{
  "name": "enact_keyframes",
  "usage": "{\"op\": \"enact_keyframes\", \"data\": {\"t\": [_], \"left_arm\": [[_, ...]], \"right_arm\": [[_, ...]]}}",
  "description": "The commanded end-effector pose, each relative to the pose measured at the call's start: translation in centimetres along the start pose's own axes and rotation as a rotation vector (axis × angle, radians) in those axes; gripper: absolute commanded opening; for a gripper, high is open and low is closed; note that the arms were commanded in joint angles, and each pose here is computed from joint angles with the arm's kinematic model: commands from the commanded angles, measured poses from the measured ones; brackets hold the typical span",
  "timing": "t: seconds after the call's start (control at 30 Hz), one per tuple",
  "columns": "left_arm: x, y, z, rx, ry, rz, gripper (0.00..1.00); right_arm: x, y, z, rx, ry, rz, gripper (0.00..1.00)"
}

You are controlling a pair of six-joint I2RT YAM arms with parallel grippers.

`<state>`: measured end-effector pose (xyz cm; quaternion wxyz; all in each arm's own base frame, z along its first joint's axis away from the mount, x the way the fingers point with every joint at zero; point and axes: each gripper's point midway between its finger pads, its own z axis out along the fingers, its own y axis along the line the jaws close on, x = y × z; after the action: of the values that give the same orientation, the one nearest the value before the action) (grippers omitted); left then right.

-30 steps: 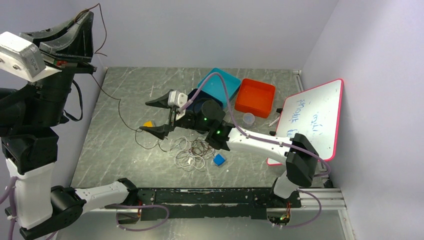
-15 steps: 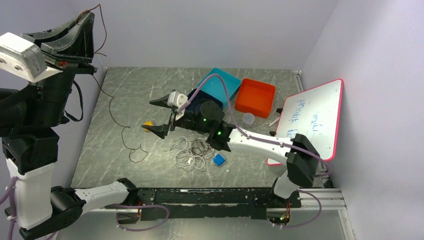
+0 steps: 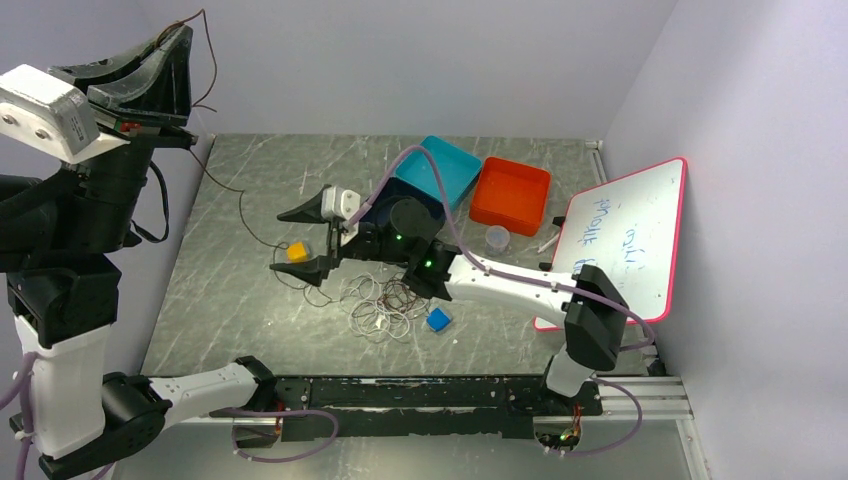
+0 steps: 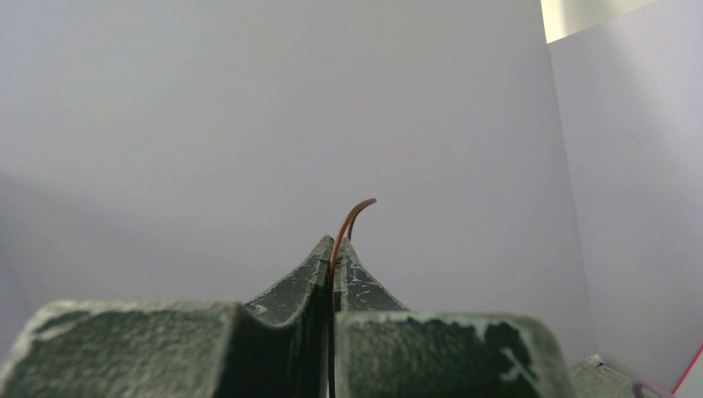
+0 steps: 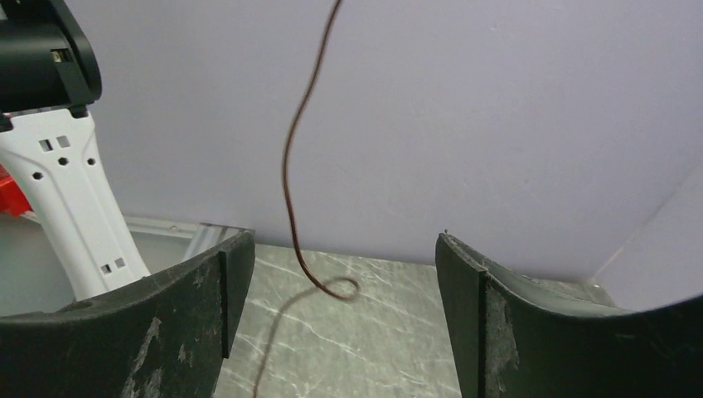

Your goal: Untangle the cables

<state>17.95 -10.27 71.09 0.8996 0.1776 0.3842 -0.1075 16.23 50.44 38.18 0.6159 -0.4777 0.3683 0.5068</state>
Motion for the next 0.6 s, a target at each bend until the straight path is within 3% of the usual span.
{"op": "enact_keyframes", "data": {"t": [0.0,0.13,0.47,0.57], "left_arm": [[-0.9,0.2,-0.1,-0.007,-0.032,-0.012,0.07],[-0.8,0.0,0.0,0.000,-0.034,-0.018,0.07],[-0.1,0.0,-0.1,-0.005,-0.011,-0.026,0.07],[1.6,-0.1,-0.4,-0.027,0.030,-0.052,0.07]], "right_arm": [[-0.9,0.6,1.2,-0.034,-0.034,0.013,0.82],[0.0,0.1,1.8,-0.021,-0.006,0.012,0.68],[0.1,-2.0,-0.2,0.146,0.007,0.019,0.03],[-0.3,-3.4,-1.9,0.257,0.027,0.011,0.00]]}}
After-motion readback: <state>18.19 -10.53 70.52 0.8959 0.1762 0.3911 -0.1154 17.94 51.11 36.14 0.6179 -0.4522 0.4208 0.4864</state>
